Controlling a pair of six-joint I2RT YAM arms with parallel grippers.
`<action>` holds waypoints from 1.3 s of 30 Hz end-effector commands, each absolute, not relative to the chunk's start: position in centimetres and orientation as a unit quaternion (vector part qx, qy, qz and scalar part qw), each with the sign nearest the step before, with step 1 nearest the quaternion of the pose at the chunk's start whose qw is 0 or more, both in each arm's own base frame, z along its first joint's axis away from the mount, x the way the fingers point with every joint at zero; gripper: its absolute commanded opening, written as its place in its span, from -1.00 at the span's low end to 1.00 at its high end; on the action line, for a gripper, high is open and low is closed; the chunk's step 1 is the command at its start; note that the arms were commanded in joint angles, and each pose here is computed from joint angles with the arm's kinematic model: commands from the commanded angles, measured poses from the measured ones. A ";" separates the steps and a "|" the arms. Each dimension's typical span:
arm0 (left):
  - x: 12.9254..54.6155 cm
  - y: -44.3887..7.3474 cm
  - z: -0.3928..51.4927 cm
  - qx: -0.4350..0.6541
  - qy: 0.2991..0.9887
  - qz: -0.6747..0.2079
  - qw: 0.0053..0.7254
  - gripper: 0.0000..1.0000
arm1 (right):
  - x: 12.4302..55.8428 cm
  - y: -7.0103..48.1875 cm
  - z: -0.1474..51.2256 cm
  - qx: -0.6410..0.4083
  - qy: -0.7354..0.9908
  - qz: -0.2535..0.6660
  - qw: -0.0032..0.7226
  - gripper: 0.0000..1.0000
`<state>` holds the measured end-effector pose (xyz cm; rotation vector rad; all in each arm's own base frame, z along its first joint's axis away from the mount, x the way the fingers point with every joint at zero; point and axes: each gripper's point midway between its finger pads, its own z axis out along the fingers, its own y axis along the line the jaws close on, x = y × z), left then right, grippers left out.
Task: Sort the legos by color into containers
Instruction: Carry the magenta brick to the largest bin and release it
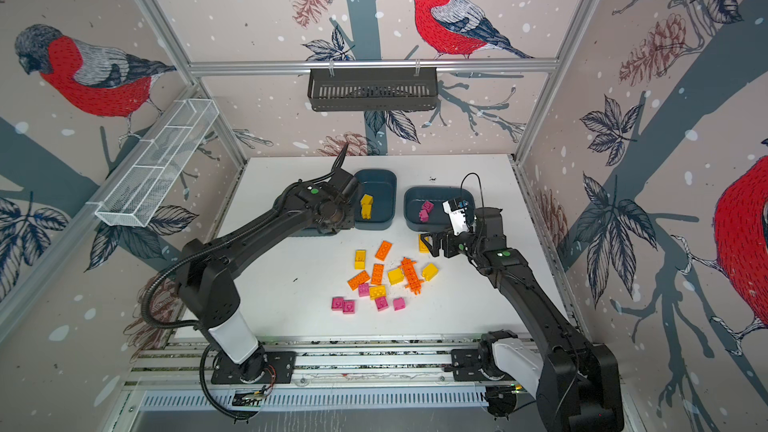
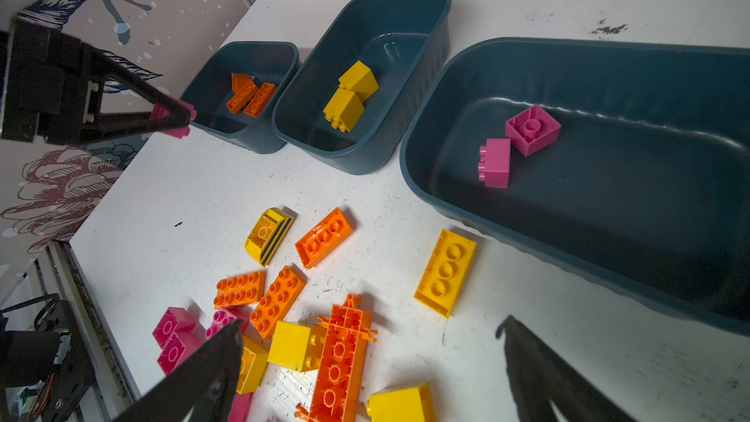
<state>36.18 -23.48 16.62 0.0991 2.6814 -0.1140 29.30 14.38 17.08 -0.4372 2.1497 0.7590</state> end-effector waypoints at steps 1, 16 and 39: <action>37.5 -26.9 17.6 0.108 0.965 -0.086 0.222 -0.44 | 29.9 14.1 18.0 -0.166 0.844 0.292 0.418 0.99; 44.4 -42.4 16.6 0.197 0.899 -0.271 0.283 -0.43 | 30.8 13.0 18.7 -0.154 0.846 0.276 0.430 0.99; 40.7 -37.1 15.1 0.198 0.938 -0.147 0.246 0.78 | 30.7 12.7 18.7 -0.158 0.846 0.274 0.429 0.99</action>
